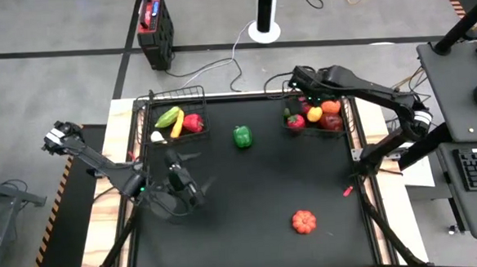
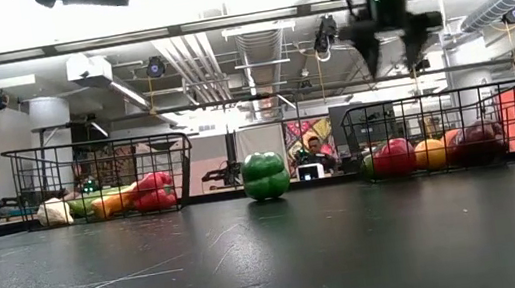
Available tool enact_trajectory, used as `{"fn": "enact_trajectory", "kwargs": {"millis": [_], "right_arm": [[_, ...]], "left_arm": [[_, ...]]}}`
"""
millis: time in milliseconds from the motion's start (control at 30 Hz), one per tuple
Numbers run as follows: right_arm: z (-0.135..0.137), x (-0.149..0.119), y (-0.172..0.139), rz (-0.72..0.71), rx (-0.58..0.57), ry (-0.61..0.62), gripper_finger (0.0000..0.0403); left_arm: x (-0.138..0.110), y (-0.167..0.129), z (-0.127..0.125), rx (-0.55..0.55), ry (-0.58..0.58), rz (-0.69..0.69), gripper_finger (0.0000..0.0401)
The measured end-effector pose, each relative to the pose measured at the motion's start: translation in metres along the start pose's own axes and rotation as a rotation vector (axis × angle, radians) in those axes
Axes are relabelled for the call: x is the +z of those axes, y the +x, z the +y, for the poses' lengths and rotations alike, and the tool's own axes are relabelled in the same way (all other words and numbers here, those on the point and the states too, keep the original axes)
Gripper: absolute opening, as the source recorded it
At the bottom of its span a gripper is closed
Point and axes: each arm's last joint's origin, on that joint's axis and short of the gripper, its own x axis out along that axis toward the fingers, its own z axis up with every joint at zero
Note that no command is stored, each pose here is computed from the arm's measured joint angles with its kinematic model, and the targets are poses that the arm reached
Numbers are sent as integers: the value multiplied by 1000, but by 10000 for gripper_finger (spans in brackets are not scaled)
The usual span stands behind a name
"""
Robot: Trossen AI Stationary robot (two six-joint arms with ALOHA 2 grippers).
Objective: Sort produce into baskets
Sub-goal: Put the green bell pepper into the left wire basket
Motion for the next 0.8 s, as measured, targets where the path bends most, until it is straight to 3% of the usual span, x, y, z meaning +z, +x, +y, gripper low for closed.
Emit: {"fn": "enact_trajectory", "kwargs": {"millis": [300, 800], "right_arm": [[55, -4, -36, -180, 232, -90, 364], [157, 5, -7, -80, 307, -225, 364]], "left_arm": [[8, -25, 30, -42, -127, -6, 389], [-3, -31, 51, -33, -95, 8, 389]]}}
